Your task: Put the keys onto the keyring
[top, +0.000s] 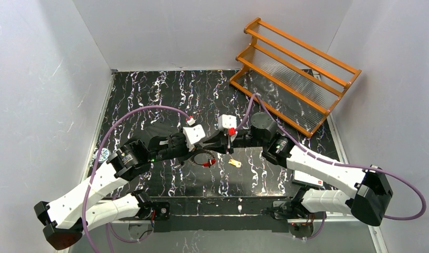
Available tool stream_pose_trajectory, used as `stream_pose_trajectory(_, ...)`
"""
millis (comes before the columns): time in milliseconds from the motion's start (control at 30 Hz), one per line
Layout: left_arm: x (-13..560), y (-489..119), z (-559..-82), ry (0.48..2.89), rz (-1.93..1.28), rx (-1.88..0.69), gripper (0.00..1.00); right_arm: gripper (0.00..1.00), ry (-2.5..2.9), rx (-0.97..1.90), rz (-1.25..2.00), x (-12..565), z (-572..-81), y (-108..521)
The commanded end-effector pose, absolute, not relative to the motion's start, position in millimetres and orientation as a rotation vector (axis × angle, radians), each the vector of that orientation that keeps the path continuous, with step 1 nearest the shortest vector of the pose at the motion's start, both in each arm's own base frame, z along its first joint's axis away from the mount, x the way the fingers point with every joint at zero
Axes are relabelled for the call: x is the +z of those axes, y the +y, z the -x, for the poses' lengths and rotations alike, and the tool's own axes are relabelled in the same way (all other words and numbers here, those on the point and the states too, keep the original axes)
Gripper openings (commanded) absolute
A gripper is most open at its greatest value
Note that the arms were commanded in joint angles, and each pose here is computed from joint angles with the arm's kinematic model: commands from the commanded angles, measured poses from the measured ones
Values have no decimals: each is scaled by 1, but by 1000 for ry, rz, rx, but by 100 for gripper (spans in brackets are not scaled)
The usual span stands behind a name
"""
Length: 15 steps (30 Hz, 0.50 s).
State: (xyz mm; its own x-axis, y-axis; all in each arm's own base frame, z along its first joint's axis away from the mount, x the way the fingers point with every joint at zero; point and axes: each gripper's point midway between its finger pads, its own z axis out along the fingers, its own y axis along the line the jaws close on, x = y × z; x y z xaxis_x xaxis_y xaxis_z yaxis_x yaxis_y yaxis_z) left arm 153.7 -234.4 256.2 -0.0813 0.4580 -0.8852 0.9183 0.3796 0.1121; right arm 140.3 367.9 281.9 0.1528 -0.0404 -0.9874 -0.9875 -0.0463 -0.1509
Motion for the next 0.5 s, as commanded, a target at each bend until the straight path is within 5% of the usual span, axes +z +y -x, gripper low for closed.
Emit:
stream_pose_trajectory(0,275,-238,-151,1639,-1212,-650,0,24,1058,1108,1390,294,-136,370)
stream_pose_trajectory(467,274,-244,-148,1617,-1237,-683,0,4,1106,1092,1428,282,-143,375)
